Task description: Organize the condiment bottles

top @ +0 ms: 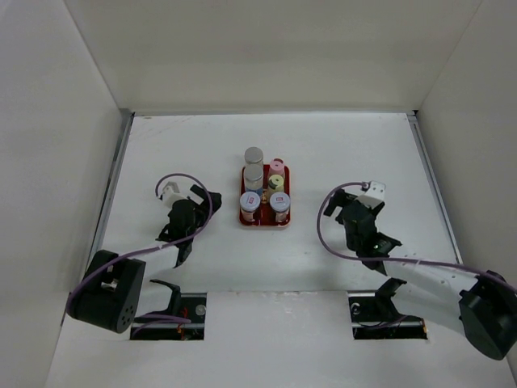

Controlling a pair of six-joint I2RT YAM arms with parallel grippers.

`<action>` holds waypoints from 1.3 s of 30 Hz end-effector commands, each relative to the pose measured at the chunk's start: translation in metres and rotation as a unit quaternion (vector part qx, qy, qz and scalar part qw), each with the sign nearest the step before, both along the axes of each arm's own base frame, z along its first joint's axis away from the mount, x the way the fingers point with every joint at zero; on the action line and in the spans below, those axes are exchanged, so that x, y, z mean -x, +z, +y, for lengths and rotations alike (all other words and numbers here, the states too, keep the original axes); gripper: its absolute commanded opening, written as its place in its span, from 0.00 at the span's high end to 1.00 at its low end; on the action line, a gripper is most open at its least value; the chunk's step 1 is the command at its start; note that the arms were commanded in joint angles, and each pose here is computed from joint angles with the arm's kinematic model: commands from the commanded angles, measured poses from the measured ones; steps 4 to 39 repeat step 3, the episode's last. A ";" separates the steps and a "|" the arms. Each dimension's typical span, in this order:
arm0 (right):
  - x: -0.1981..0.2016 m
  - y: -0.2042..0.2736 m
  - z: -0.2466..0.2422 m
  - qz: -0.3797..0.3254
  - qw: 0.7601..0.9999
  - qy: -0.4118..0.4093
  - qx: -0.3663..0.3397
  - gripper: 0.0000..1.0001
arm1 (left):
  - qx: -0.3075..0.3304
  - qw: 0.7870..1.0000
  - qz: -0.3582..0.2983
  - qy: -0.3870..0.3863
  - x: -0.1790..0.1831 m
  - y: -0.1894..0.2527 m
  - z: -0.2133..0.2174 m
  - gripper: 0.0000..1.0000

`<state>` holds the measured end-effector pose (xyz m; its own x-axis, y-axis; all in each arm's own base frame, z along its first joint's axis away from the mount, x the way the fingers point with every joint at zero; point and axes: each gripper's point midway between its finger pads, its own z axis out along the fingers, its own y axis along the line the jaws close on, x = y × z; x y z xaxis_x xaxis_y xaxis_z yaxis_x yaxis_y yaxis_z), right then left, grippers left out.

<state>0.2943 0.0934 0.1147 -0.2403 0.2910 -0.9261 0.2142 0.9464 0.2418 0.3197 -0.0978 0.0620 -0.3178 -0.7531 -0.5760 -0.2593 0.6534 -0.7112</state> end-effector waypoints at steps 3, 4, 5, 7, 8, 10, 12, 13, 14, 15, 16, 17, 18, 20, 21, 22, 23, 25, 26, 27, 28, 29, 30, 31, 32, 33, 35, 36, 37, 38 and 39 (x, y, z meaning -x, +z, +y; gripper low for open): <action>-0.007 0.027 0.010 -0.030 0.999 0.003 -0.039 0.00 | 0.004 0.999 -0.032 -0.007 -0.012 0.022 -0.008 0.00; -0.007 0.027 0.010 -0.030 0.999 0.003 -0.039 0.00 | 0.004 0.999 -0.032 -0.007 -0.012 0.022 -0.008 0.00; -0.007 0.027 0.010 -0.030 0.999 0.003 -0.039 0.00 | 0.004 0.999 -0.032 -0.007 -0.012 0.022 -0.008 0.00; -0.007 0.027 0.010 -0.030 0.999 0.003 -0.039 0.00 | 0.004 0.999 -0.032 -0.007 -0.012 0.022 -0.008 0.00; -0.007 0.027 0.010 -0.030 0.999 0.003 -0.039 0.00 | 0.004 0.999 -0.032 -0.007 -0.012 0.022 -0.008 0.00; -0.007 0.027 0.010 -0.030 0.999 0.003 -0.039 0.00 | 0.004 0.999 -0.032 -0.007 -0.012 0.022 -0.008 0.00; -0.007 0.027 0.010 -0.030 0.999 0.003 -0.039 0.00 | 0.004 0.999 -0.032 -0.007 -0.012 0.022 -0.008 0.00; -0.007 0.027 0.010 -0.030 0.999 0.003 -0.039 0.00 | 0.004 0.999 -0.032 -0.007 -0.012 0.022 -0.008 0.00; -0.007 0.027 0.010 -0.030 0.999 0.003 -0.039 0.00 | 0.004 0.999 -0.032 -0.007 -0.012 0.022 -0.008 0.00; -0.007 0.027 0.010 -0.030 0.999 0.003 -0.039 0.00 | 0.004 0.999 -0.032 -0.007 -0.012 0.022 -0.008 0.00; -0.007 0.027 0.010 -0.030 0.999 0.003 -0.039 0.00 | 0.004 0.999 -0.032 -0.007 -0.012 0.022 -0.008 0.00; -0.007 0.027 0.010 -0.030 0.999 0.003 -0.039 0.00 | 0.004 0.999 -0.032 -0.007 -0.012 0.022 -0.008 0.00; -0.007 0.027 0.010 -0.030 0.999 0.003 -0.039 0.00 | 0.004 0.999 -0.032 -0.007 -0.012 0.022 -0.008 0.00; -0.007 0.027 0.010 -0.030 0.999 0.003 -0.039 0.00 | 0.004 0.999 -0.032 -0.007 -0.012 0.022 -0.008 0.00; -0.007 0.027 0.010 -0.030 0.999 0.003 -0.039 0.00 | 0.004 0.999 -0.032 -0.007 -0.012 0.022 -0.008 0.00; -0.007 0.027 0.010 -0.030 0.999 0.003 -0.039 0.00 | 0.004 0.999 -0.032 -0.007 -0.012 0.022 -0.008 0.00; -0.007 0.027 0.010 -0.030 0.999 0.003 -0.039 0.00 | 0.004 0.999 -0.032 -0.007 -0.012 0.022 -0.008 0.00; -0.007 0.027 0.010 -0.030 0.999 0.003 -0.039 0.00 | 0.004 0.999 -0.032 -0.007 -0.012 0.022 -0.008 0.00; -0.007 0.027 0.010 -0.030 0.999 0.003 -0.039 0.00 | 0.004 0.999 -0.032 -0.007 -0.012 0.022 -0.008 0.00; -0.007 0.027 0.010 -0.030 0.999 0.003 -0.039 0.00 | 0.004 0.999 -0.032 -0.007 -0.012 0.022 -0.008 0.00; -0.007 0.027 0.010 -0.030 0.999 0.003 -0.039 0.00 | 0.004 0.999 -0.032 -0.007 -0.012 0.022 -0.008 0.00; -0.007 0.027 0.010 -0.030 0.999 0.003 -0.039 0.00 | 0.004 0.999 -0.032 -0.007 -0.012 0.022 -0.008 0.00; -0.007 0.027 0.010 -0.030 0.999 0.003 -0.039 0.00 | 0.004 0.999 -0.032 -0.007 -0.012 0.022 -0.008 0.00; -0.007 0.027 0.010 -0.030 0.999 0.003 -0.039 0.00 | 0.004 0.999 -0.032 -0.007 -0.012 0.022 -0.008 0.00; -0.007 0.027 0.010 -0.030 0.999 0.003 -0.039 0.00 | 0.004 0.999 -0.032 -0.007 -0.012 0.022 -0.008 0.00; -0.007 0.027 0.010 -0.030 0.999 0.003 -0.039 0.00 | 0.004 0.999 -0.032 -0.007 -0.012 0.022 -0.008 0.00; -0.007 0.027 0.010 -0.030 0.999 0.003 -0.039 0.00 | 0.004 0.999 -0.032 -0.007 -0.012 0.022 -0.008 0.00; -0.007 0.027 0.010 -0.030 0.999 0.003 -0.039 0.00 | 0.004 0.999 -0.032 -0.007 -0.012 0.022 -0.008 0.00; -0.007 0.027 0.010 -0.030 0.999 0.003 -0.039 0.00 | 0.004 0.999 -0.032 -0.007 -0.012 0.022 -0.008 0.00; -0.007 0.027 0.010 -0.030 0.999 0.003 -0.039 0.00 | 0.004 0.999 -0.032 -0.007 -0.012 0.022 -0.008 0.00; -0.007 0.027 0.010 -0.030 0.999 0.003 -0.039 0.00 | 0.004 0.999 -0.032 -0.007 -0.012 0.022 -0.008 0.00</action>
